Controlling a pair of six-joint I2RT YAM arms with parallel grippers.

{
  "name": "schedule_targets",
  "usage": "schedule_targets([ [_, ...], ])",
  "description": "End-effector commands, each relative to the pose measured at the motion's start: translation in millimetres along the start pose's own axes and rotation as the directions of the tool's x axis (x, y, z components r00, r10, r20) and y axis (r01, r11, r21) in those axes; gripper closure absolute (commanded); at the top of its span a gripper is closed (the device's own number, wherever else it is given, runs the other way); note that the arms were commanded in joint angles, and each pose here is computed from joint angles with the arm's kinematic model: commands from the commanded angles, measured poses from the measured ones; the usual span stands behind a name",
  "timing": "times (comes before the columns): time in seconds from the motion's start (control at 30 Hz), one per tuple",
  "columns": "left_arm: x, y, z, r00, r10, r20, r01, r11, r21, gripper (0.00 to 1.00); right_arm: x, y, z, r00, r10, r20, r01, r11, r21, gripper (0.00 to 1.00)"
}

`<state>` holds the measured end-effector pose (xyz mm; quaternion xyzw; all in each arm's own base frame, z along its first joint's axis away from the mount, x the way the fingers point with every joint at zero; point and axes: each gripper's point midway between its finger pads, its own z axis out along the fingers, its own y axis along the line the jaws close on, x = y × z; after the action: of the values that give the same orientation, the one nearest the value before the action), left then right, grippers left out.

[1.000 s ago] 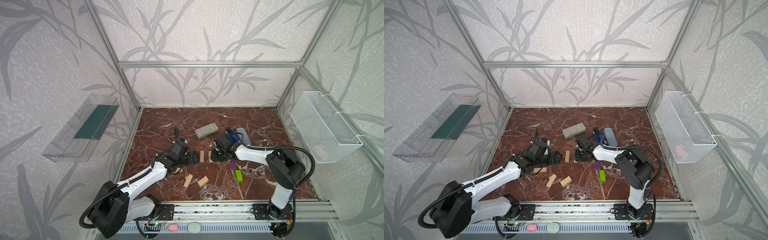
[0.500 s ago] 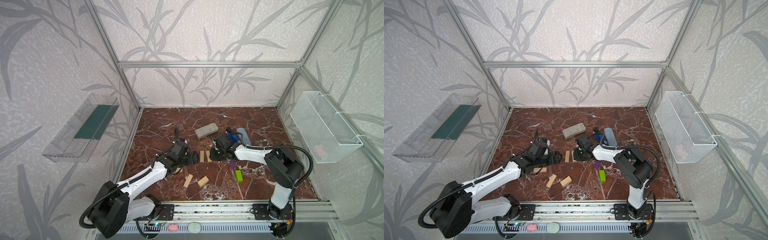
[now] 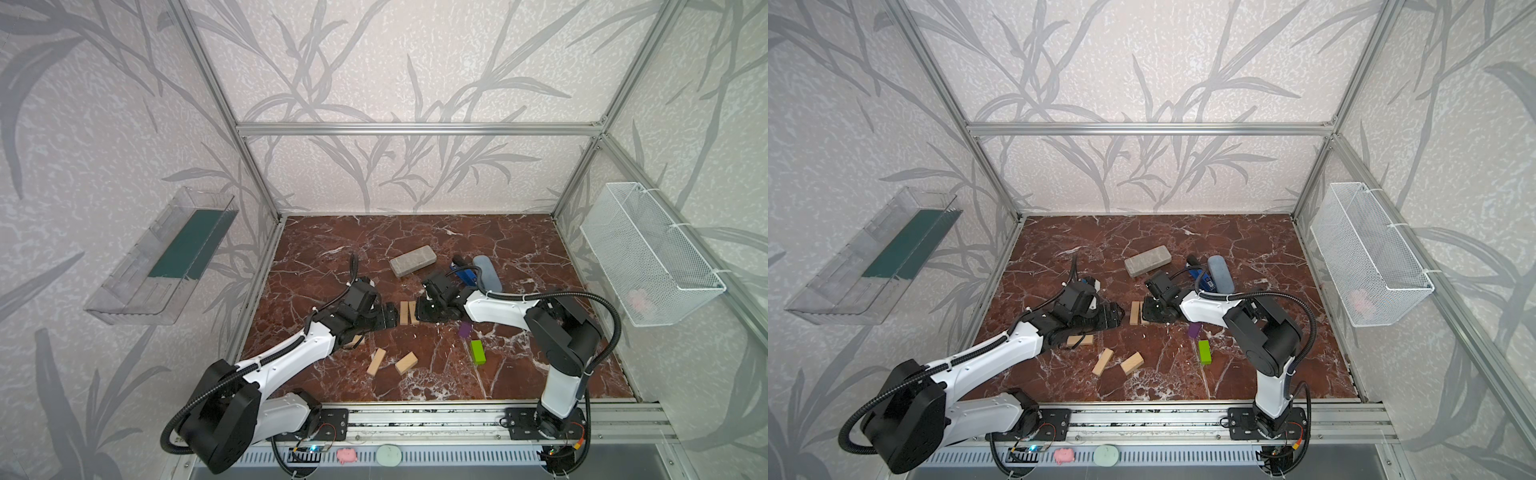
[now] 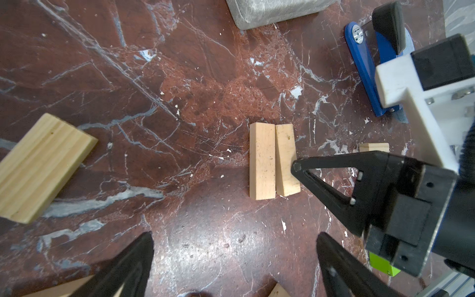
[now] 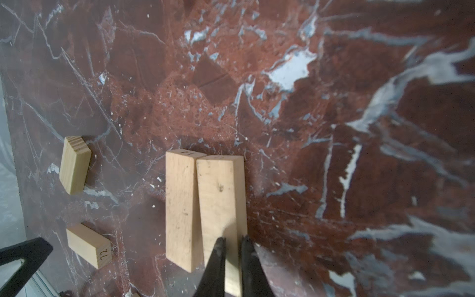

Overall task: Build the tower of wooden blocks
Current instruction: 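Push the right-held block against the first block to align them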

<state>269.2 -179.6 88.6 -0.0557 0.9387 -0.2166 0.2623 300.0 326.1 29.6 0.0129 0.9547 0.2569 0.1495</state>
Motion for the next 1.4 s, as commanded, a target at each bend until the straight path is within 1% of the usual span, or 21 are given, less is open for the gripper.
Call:
schedule_targets([
  [0.0, -12, -7, -2, 1.0, -0.001, 0.026, 0.0, 1.0, 0.01, 0.03, 2, -1, 5, 1.0, 0.014, -0.004, -0.014, 1.0, 0.026, 0.86],
  [0.4, -13, -7, -2, 1.0, 0.0, 0.026, 0.0, 1.0, 0.011, 0.04, -5, 4, 6, 1.0, 0.012, 0.008, -0.013, 1.0, 0.029, 0.86],
  [0.9, -13, -7, -2, 1.0, 0.003, 0.024, -0.003, 1.0, 0.01, 0.04, 2, 6, 2, 1.0, 0.025, 0.004, -0.025, 0.999, 0.024, 0.86],
  [1.37, -12, -7, -2, 1.0, 0.002, 0.022, -0.002, 1.0, 0.01, 0.04, 5, 3, 0, 1.0, 0.002, 0.0, -0.002, 0.999, 0.041, 0.86],
])
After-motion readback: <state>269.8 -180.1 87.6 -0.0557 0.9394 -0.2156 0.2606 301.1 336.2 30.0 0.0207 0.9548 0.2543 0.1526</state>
